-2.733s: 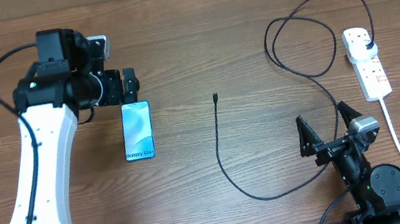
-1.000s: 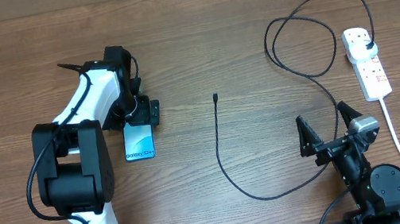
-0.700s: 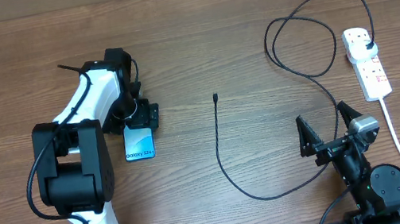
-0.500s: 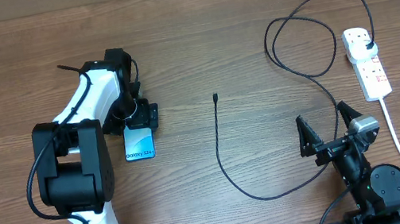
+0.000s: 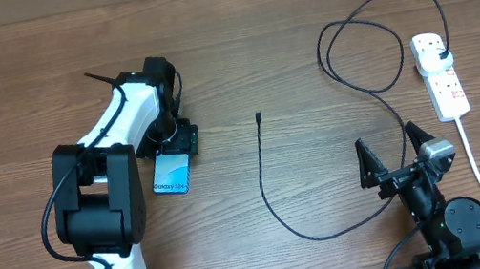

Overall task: Plug charger to phone and switch on socket
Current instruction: 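Lower the left gripper and grasp the smartphone's top edge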

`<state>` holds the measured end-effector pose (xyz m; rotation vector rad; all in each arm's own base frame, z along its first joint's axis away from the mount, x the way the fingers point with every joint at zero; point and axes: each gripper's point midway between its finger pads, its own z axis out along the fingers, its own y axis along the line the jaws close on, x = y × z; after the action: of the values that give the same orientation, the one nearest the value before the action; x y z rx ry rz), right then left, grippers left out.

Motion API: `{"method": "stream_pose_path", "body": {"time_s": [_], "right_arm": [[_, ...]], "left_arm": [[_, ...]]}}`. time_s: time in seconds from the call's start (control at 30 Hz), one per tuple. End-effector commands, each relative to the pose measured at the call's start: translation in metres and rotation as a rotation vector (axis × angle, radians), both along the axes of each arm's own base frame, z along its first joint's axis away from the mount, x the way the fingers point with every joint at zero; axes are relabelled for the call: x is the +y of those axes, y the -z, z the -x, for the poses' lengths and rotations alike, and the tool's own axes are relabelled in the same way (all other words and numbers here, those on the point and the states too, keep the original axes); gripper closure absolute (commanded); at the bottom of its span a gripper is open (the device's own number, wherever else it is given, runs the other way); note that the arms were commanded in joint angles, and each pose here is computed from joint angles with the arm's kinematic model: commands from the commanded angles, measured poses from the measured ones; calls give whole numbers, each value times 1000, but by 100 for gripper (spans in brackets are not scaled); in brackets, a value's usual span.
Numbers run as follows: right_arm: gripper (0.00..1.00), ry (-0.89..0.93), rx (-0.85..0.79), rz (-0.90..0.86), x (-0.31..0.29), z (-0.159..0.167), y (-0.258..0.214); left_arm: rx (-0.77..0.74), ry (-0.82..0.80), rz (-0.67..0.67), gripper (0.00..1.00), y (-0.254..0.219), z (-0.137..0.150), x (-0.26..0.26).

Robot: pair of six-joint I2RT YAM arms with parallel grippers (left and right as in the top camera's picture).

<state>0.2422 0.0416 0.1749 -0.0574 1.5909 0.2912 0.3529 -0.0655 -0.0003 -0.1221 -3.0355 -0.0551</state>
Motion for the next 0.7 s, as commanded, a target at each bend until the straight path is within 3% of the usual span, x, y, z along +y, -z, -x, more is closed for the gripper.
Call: {"method": "stream_pose_path", "body": {"time_s": [0.0,0.4,0.67], "right_arm": [[0,-6,-5,0,1,0,2],[0,-6,-5,0,1,0,2],[0,-6,-5,0,1,0,2]], "left_arm": [[9,-20,-21,18,7,0,2],[21,-25,-63,27,7,3,10],[28,-322,-80,25,6,7,20]]}}
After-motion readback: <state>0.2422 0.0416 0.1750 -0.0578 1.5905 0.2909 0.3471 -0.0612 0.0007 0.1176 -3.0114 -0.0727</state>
